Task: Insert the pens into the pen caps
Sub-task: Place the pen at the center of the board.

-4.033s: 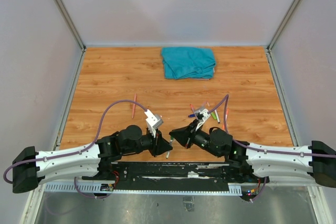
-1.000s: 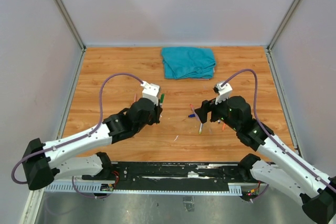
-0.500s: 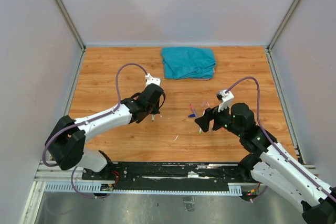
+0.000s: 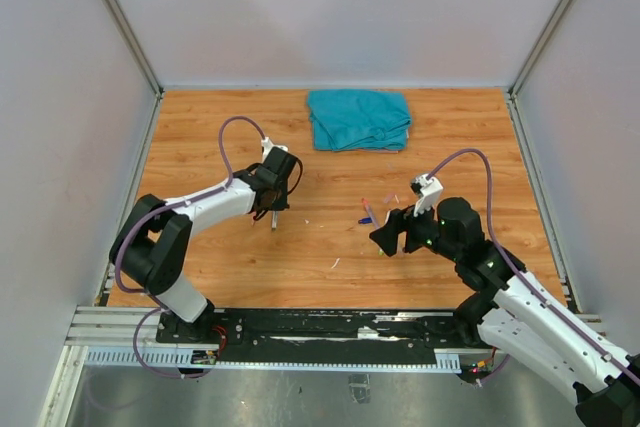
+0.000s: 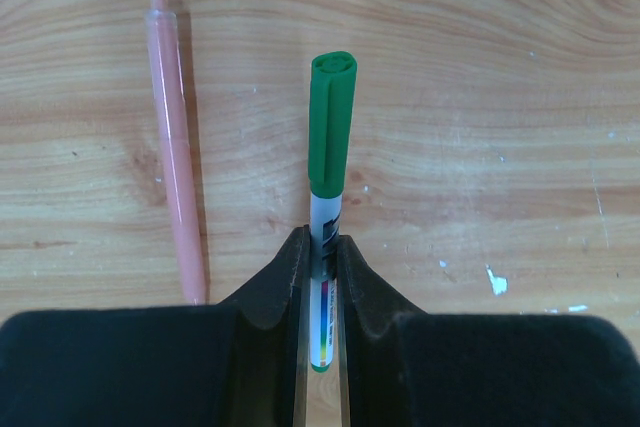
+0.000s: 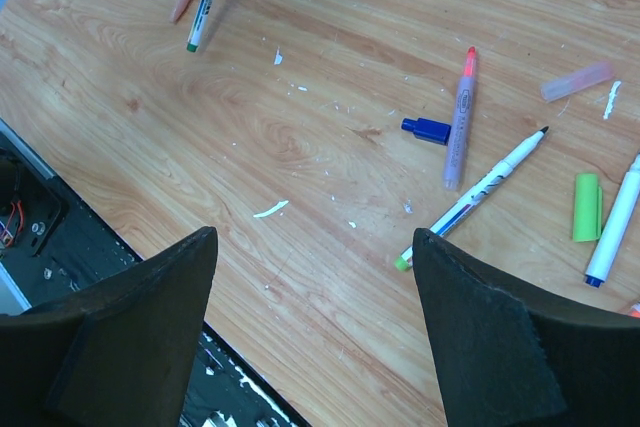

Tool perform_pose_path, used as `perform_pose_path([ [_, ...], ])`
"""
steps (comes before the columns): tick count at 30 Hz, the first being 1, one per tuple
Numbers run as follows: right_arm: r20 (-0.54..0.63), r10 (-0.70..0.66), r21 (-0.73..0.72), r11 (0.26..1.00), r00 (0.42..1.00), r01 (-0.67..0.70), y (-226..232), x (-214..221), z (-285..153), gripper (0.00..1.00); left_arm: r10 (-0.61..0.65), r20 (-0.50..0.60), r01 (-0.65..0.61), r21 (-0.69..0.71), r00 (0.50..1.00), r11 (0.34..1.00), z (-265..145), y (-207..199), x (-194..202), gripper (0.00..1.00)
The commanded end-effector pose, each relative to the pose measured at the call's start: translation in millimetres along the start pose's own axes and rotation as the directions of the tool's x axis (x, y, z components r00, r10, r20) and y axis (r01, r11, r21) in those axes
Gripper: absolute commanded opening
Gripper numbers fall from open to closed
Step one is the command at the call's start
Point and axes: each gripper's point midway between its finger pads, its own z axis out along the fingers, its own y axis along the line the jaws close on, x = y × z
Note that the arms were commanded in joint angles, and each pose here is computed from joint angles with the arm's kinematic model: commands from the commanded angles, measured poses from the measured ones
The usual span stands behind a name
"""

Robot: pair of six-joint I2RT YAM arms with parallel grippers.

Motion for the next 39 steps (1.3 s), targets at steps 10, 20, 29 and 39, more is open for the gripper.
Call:
perform_pose_path([
  [10, -0.033, 0.045, -0.015, 0.999, 0.998, -0.045, 1.9, 4.3, 4.2, 0.79, -0.044, -0.025, 0.044, -0.014, 0.999, 0.999, 32.8, 18.1, -14.6, 0.05],
  [20, -0.04, 0.039, 0.001, 0.999, 0.998, -0.039, -1.0, 7.0, 0.5, 0.78, -0.062, -0.053, 0.063, 0.012, 0.997, 0.998, 50.1, 12.6, -6.9, 0.26],
  [29, -0.044, 0.021, 0.054, 0.998, 0.999, -0.019, -10.2, 7.9, -5.6, 0.79, -0.064, -0.017, 0.065, 0.068, 0.998, 0.996, 34.1, 4.3, -23.7, 0.36],
  [39, -0.205, -0.044, 0.242, 0.966, 0.978, 0.094, -44.7, 8.7, 2.0, 0.76, -0.092, 0.208, 0.029, 0.288, 0.974, 0.957, -56.7, -33.4, -71.9, 0.4],
])
